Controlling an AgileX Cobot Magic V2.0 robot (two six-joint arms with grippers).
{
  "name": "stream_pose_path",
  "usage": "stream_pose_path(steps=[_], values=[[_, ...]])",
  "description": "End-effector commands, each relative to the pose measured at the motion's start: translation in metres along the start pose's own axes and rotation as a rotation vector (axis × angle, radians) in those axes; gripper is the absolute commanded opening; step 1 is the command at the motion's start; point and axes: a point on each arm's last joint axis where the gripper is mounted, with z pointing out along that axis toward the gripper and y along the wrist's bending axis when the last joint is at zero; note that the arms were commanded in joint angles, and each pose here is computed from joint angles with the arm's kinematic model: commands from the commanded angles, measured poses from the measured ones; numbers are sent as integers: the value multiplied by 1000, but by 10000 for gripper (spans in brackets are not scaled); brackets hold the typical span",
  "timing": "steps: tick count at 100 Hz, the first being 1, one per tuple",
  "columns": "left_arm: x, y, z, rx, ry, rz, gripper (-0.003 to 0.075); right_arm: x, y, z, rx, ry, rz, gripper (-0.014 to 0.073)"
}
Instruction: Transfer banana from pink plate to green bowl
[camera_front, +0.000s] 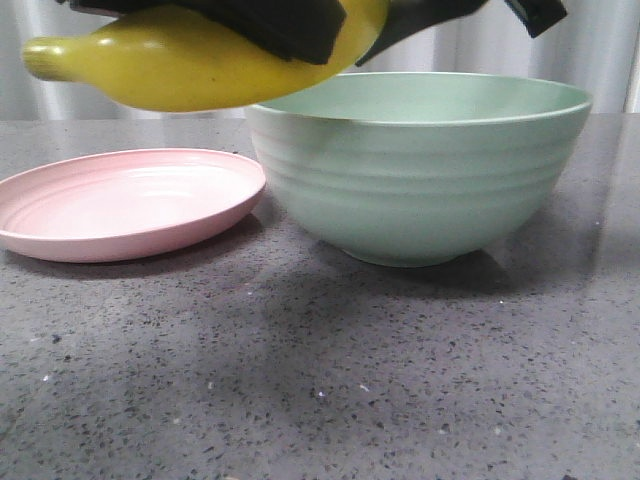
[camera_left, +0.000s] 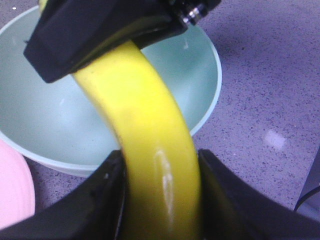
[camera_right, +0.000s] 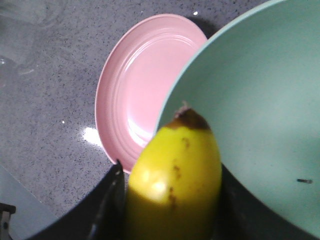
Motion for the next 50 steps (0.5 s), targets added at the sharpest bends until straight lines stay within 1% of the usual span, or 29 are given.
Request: stream_pose_path(steps=[1, 2, 4, 11, 17, 27, 36, 40, 50], values=[[-21, -5, -13, 17, -146, -6, 173, -9, 12, -13, -35, -68, -34, 112], [-21, -5, -13, 17, -146, -6, 184, -9, 12, -13, -35, -68, -36, 112], [-21, -5, -13, 17, -146, -6, 197, -9, 12, -13, -35, -68, -38, 80], [-21, -5, -13, 17, -146, -6, 260, -9, 12, -13, -35, -68, -38, 17], [-21, -5, -13, 17, -146, -6, 297, -9, 12, -13, -35, -68, -38, -15], [-24, -5, -15, 18, -156, -5, 303, -12, 15, -15, -42, -75, -65, -35], [-28, -6, -18, 20, -173, -1, 303, -17, 21, -22, -40, -98, -158, -35], [-30, -6, -20, 19, -183, 7, 304, -20, 24, -25, -38, -115, -181, -35], [-33, -6, -26, 18, -204, 18, 304, -29, 28, -33, 5, -168, -271, -35]])
